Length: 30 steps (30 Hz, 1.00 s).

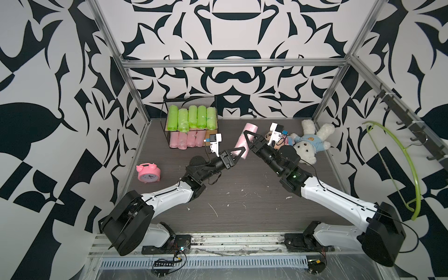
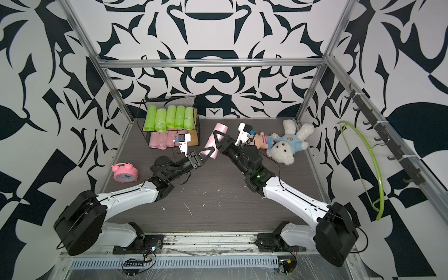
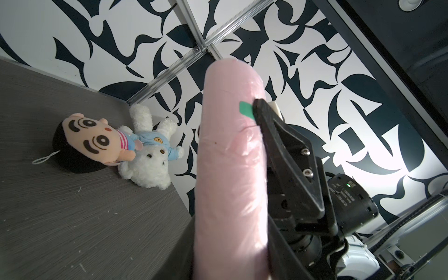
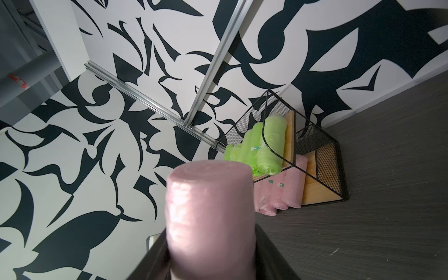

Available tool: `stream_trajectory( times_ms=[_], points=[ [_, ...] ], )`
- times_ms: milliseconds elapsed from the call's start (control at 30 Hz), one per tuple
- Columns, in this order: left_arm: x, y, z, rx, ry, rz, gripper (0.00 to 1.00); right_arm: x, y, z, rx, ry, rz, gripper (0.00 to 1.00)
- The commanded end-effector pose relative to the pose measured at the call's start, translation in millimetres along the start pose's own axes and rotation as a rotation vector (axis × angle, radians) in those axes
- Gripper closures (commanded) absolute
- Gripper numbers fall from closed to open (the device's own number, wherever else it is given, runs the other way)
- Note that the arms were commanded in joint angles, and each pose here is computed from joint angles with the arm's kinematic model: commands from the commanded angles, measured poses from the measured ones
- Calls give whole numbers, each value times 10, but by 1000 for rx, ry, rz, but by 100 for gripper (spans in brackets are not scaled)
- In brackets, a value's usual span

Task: Sort the rolls of trash bags by color and place them on the shelf
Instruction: Pick up the roll of trash bags from the center of the board.

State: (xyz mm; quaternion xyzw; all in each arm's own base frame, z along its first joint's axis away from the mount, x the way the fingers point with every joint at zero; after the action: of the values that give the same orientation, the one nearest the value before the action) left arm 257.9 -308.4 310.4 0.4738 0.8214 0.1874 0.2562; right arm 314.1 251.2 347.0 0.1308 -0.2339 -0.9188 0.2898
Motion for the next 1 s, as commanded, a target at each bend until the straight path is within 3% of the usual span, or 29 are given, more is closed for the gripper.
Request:
stream_trajectory(
  times_ms=[0, 133, 200, 267, 433, 567, 733, 967],
  points=[
    [-18, 84, -112, -47, -43, -30, 80, 56, 146, 178, 35, 49, -62, 40],
    [44, 98, -17, -50, -9, -31, 82, 85, 169, 114, 74, 3, -61, 23],
    [105, 110, 49, -49, 14, -37, 82, 122, 209, 105, 105, -19, -69, 10],
    [186, 112, 162, -49, 62, -39, 81, 180, 254, 76, 149, -62, -77, 5],
    [452, 48, 482, -109, 248, -16, 79, 371, 400, 8, 287, -170, -120, 3],
    [679, 15, 755, -171, 420, 0, 79, 423, 391, 36, 399, -193, -78, 3],
    [947, 101, 1047, -242, 595, -18, 79, 342, 151, 108, 534, -154, 106, 3],
    [1111, 326, 1406, -253, 729, -68, 79, 238, -330, 43, 661, -119, 326, 3]
  ],
)
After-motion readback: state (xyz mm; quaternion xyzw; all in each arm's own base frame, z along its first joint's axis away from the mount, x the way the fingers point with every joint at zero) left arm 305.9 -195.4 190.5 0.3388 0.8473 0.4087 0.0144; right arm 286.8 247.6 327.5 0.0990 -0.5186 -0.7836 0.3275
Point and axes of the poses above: each gripper's point midway between its finger pads, its own x axis back along the fingers, its own z axis along the line the jaws close on, y = z × x, the point moved 2 cm from there along x, back along the fingers, and after that the axes turned 1 degree about -x, right-handed, at the moved point
